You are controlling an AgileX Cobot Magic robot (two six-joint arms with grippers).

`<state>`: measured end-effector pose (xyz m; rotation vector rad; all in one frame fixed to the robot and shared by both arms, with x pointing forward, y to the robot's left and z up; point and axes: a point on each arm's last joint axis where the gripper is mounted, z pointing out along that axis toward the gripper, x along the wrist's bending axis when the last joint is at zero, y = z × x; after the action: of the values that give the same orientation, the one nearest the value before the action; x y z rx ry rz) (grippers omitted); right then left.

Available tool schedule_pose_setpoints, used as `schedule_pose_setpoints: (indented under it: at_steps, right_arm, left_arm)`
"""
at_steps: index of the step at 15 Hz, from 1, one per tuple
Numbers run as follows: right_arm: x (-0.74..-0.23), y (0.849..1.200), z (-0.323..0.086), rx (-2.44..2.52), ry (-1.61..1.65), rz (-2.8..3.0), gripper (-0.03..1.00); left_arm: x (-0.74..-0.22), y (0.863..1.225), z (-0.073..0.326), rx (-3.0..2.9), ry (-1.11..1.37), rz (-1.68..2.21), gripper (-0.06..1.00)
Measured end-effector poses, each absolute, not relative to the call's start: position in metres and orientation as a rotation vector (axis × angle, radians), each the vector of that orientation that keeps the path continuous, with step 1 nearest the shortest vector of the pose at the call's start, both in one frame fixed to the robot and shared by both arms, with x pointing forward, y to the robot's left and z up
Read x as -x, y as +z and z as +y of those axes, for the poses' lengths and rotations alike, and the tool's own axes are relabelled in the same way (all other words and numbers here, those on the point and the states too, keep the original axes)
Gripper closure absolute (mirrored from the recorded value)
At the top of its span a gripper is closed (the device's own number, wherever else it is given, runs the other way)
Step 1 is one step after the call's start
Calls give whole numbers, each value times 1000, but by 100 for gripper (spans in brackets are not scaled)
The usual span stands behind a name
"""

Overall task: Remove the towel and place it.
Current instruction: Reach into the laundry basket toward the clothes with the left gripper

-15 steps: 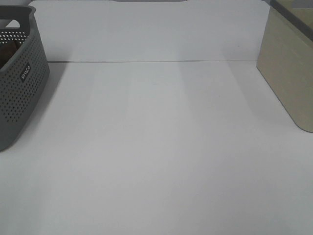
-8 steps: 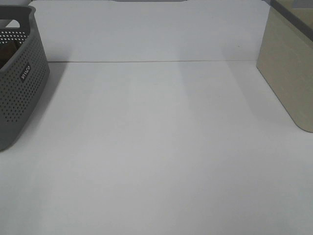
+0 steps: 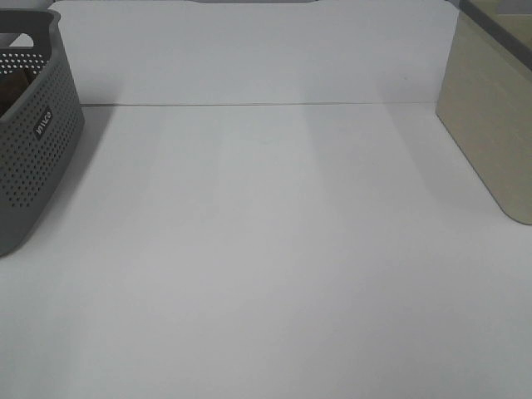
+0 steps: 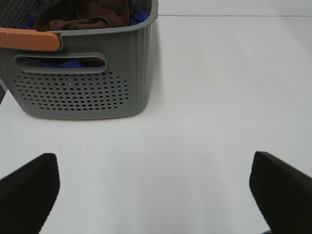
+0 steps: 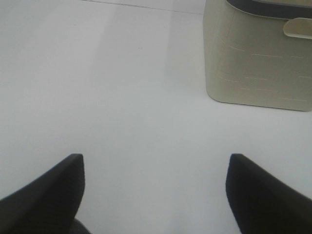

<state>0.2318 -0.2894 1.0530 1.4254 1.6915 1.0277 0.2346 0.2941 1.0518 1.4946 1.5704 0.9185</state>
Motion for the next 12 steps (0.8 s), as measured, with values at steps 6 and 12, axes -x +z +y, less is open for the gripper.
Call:
schedule_pose_setpoints:
  at_steps: [6, 12]
  right_arm:
    - [-232, 1053, -289, -1425, 1028, 1691, 20]
    - [-232, 1053, -289, -1425, 1028, 1691, 20]
  left_arm:
    - [-235, 1052, 294, -1495, 919, 1570, -5]
    - [-235, 1052, 294, -1495, 919, 1570, -5]
